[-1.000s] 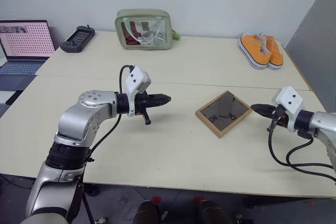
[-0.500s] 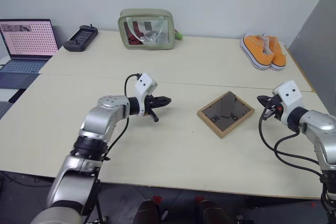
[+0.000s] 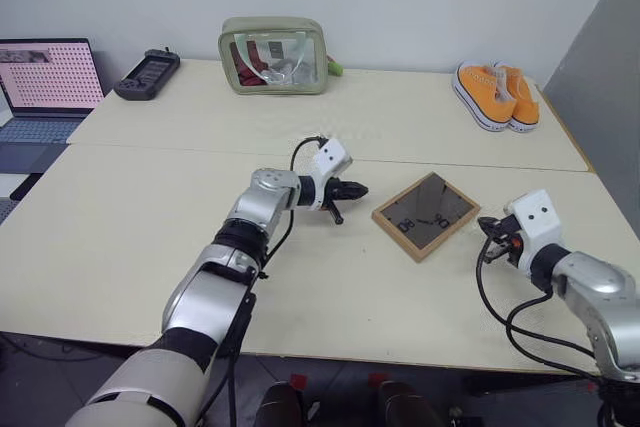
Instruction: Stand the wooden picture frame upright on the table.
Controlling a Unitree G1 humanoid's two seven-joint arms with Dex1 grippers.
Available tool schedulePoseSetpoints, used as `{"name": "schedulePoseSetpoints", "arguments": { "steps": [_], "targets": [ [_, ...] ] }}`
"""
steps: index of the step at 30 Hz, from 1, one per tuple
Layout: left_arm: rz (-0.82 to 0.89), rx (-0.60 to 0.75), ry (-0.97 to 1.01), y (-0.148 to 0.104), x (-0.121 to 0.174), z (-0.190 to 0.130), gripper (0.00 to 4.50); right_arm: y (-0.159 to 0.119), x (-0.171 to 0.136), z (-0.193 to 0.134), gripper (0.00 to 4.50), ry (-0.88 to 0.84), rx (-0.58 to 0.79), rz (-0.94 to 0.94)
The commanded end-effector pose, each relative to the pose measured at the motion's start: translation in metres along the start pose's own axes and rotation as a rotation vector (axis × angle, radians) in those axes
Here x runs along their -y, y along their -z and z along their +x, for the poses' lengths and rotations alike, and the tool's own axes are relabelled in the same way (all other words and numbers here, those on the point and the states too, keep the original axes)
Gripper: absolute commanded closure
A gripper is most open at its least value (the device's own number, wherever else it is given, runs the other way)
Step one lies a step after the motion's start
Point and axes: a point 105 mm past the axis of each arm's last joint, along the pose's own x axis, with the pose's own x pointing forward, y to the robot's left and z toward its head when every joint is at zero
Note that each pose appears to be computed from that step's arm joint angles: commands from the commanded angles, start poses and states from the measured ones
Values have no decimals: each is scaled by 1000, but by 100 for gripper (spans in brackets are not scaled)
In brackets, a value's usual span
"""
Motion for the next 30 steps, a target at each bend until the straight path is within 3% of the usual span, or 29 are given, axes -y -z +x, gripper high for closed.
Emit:
{"name": "schedulePoseSetpoints", "arguments": {
  "steps": [1, 15, 27, 30],
  "targets": [
    [53, -10, 32, -8, 2, 5, 448, -9, 1, 5, 450, 47, 49, -21],
    [51, -68, 23, 10, 10, 27, 448, -3, 12, 25, 450, 128, 64, 10],
    [66, -30, 67, -4, 23, 44, 448, 6, 6, 35, 450, 127, 50, 53],
    [68, -32, 75, -3, 22, 40, 448, 4, 17, 36, 450, 177, 56, 22]
  ]
}}
